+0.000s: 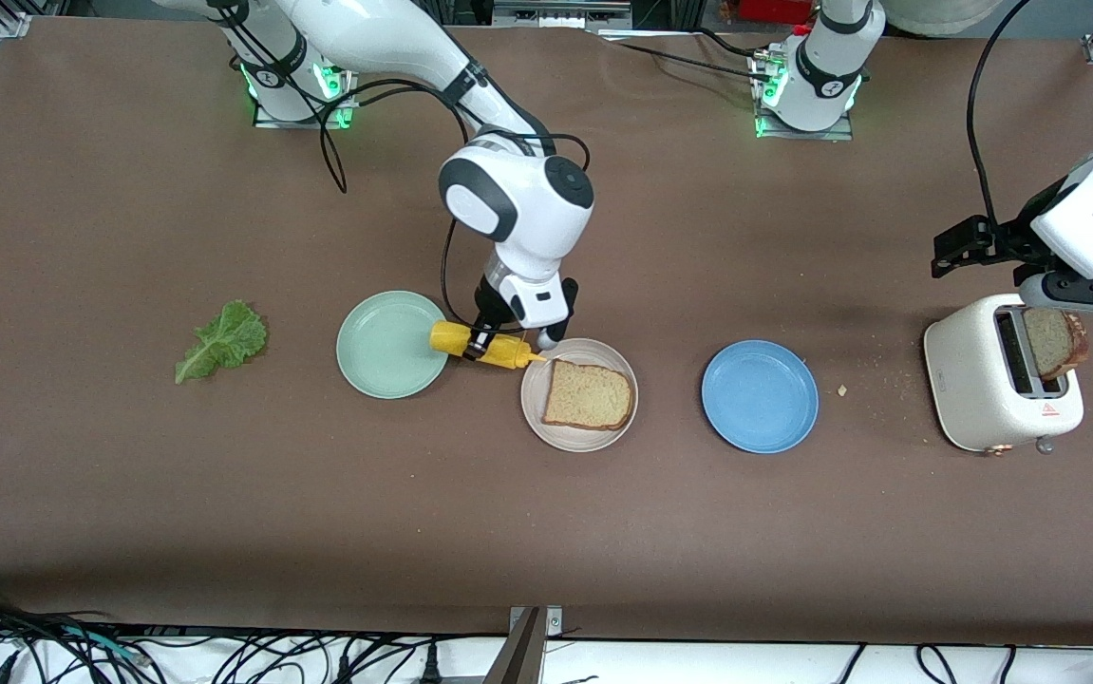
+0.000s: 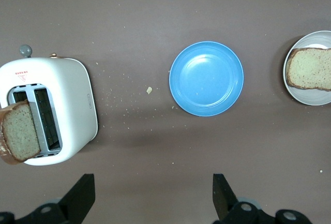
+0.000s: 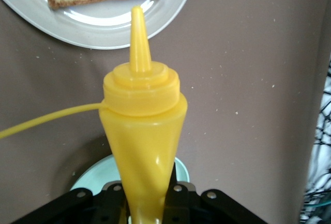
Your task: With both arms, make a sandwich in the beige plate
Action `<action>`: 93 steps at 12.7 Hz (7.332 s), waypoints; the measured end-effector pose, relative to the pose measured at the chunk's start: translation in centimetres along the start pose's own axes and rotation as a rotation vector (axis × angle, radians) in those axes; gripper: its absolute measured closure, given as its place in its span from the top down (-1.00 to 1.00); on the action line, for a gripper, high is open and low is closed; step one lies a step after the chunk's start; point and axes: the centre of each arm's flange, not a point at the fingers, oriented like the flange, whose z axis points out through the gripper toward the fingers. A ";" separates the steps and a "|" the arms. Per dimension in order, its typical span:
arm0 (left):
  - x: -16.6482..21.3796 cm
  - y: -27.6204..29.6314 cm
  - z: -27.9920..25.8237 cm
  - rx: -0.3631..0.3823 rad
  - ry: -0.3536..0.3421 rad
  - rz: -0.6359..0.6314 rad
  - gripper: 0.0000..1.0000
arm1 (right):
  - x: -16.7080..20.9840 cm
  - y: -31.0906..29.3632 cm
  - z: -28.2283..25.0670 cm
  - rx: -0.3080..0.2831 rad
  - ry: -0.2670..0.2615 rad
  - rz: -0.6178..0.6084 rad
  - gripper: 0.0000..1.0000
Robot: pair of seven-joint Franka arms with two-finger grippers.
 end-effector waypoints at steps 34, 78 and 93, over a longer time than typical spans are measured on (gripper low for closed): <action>0.5 0.2 -0.2 0.002 0.036 0.003 1.00 | -35.7 22.2 17.9 0.937 1.089 -0.095 -0.48; 0.5 0.3 -0.1 0.002 0.035 0.006 1.00 | -49.4 22.7 26.0 0.960 0.947 -0.077 1.00; 0.5 0.3 -0.1 0.002 0.035 0.006 1.00 | -52.3 25.6 17.8 1.059 0.452 0.397 1.00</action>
